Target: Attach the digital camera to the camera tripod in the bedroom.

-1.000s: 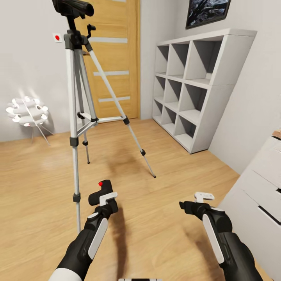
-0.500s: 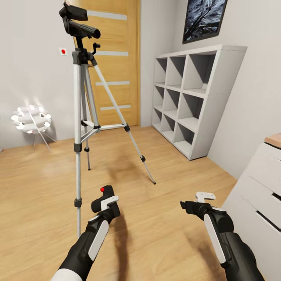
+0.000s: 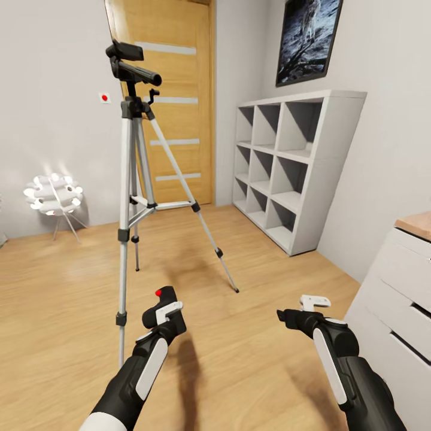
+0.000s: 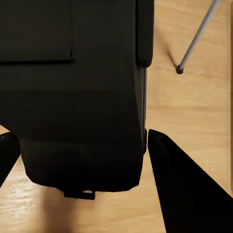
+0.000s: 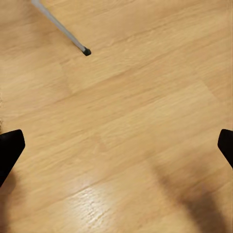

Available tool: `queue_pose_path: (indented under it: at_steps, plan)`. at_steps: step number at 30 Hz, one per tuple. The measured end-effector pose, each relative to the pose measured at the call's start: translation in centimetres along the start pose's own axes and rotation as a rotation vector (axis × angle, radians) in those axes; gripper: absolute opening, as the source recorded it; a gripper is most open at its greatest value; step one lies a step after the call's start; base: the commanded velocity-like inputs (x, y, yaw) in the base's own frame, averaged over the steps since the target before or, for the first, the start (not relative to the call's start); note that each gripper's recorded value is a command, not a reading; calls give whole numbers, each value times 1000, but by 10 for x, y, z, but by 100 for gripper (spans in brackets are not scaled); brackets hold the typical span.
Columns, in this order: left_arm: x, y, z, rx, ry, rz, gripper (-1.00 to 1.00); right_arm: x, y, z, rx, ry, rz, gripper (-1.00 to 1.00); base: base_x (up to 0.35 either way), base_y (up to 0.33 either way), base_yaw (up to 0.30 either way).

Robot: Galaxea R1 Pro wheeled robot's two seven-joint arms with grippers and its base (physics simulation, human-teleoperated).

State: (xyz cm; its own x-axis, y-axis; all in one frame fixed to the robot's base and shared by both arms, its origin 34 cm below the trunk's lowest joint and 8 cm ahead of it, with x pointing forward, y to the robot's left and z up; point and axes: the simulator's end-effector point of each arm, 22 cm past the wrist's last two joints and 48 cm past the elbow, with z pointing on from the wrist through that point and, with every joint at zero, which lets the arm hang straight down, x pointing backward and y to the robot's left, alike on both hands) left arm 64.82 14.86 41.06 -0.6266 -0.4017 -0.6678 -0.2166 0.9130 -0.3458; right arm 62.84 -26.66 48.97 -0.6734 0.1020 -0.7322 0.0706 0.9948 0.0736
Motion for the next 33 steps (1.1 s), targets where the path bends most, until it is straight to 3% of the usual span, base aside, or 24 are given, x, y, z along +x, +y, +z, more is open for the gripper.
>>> queue_pose_path:
  at_steps: [24, 33]
  plan:
    - [-42, -25, -34, 45, -81, 8, -100, -40, 6, -38, -17, -95, 3, 100, 0, 0, 0]
    - [-56, -42, -45, 61, -73, 35, -100, -58, 8, -48, -18, -94, 2, 100, 0, 0, 0]
